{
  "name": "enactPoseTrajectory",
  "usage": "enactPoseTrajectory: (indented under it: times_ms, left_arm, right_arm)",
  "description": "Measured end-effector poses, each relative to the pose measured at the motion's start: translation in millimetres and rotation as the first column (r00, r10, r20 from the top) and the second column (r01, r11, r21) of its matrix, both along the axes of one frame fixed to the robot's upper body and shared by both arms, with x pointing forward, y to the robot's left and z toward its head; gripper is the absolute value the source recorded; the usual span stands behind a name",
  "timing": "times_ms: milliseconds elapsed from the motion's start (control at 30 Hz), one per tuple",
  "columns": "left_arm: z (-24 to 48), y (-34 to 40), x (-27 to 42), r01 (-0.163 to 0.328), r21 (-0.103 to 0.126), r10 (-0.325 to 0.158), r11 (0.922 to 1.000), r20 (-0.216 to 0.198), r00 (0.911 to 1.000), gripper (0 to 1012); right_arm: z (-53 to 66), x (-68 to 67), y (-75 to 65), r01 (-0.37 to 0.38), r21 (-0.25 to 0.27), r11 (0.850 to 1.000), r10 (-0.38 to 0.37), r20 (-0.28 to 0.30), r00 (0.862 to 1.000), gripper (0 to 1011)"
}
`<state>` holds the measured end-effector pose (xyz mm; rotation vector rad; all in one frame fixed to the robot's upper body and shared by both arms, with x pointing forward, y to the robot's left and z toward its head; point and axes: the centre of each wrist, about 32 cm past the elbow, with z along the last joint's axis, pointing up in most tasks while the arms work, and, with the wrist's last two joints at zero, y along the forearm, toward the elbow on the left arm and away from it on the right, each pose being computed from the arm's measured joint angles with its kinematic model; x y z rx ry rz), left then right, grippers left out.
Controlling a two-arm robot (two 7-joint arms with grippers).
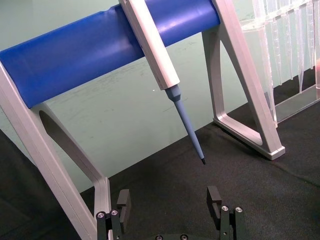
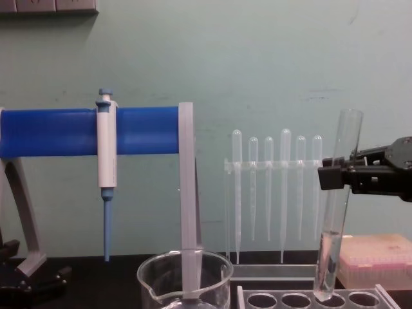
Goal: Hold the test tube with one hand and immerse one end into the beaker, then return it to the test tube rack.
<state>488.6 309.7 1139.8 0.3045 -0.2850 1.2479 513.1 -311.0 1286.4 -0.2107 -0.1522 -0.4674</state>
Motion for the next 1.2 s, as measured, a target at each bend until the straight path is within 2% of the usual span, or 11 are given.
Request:
enactPoseTrajectory:
  times_ms: [500, 1200]
  left_arm:
    - [0.0, 0.0, 0.0, 0.000, 0.000, 0.000, 1.0000, 0.000, 1.0000, 1000]
    - [0.0, 0.0, 0.0, 0.000, 0.000, 0.000, 1.0000, 0.000, 1.0000, 1000]
  right_arm:
    - [-8.1, -4.8, 14.1, -0.030, -0.015, 0.999, 0.030, 0.010, 0.999, 224]
    - [-26.5, 3.0, 18.3, -0.004, -0.002, 1.000, 0.004, 0.007, 1.000, 224]
